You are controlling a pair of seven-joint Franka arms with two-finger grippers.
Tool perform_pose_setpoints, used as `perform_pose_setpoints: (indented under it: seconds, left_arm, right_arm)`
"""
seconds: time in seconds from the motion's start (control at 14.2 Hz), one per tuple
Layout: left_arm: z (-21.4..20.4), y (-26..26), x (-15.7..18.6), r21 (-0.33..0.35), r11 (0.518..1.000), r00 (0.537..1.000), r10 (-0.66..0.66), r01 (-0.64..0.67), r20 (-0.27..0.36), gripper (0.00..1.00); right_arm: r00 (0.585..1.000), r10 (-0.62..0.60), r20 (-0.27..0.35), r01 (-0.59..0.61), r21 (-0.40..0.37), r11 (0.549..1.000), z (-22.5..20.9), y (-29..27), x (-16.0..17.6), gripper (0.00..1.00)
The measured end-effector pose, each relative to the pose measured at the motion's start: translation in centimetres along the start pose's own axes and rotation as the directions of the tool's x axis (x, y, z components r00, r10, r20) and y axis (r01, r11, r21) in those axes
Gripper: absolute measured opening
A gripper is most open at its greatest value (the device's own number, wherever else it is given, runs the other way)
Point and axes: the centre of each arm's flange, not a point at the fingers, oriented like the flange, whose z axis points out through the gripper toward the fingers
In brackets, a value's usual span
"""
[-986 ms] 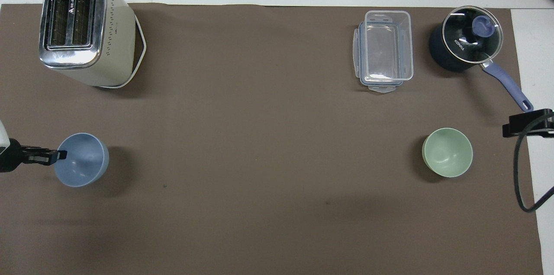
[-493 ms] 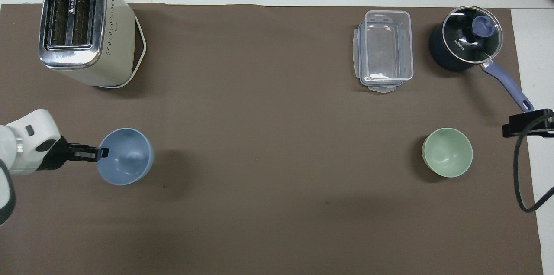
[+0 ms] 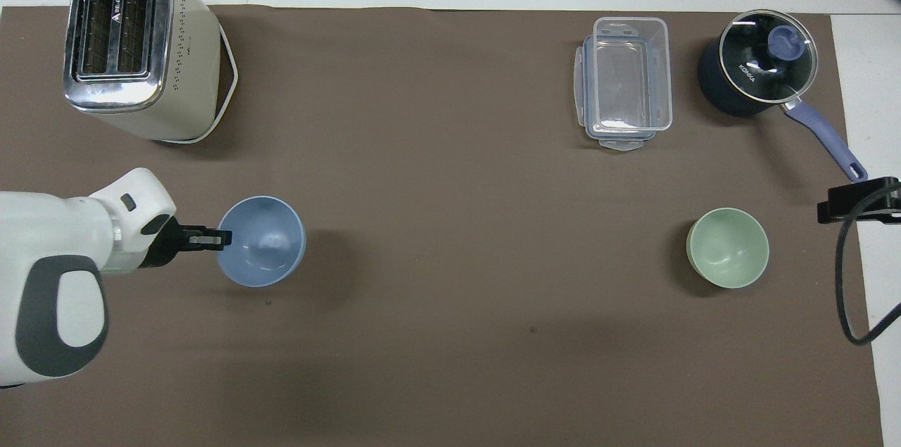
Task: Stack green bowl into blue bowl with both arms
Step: 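Slide the blue bowl with the left gripper toward the table center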
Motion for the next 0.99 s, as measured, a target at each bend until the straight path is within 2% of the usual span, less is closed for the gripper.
perform_pose_setpoints:
  seconds: [0.28,0.49,0.99]
  left_arm:
    - [4.0,7.5,-2.6,-0.005,1.0,1.0,-0.022,0.022,0.009,0.04]
    - [5.9,11.5,-4.5,-0.016,1.0,1.0,-0.02,0.02,-0.007,0.04]
    - [7.5,11.8,-4.9,0.005,1.0,1.0,-0.013,0.013,0.006,0.04]
  right_arm:
    - [1.0,0.0,0.0,0.0,0.0,1.0,0.0,0.0,0.0,1.0]
    - [1.0,0.001,0.0,-0.001,0.0,1.0,0.0,0.1,0.0,1.0]
    - [1.0,0.002,0.001,-0.002,0.0,1.0,0.0,0.1,0.0,1.0]
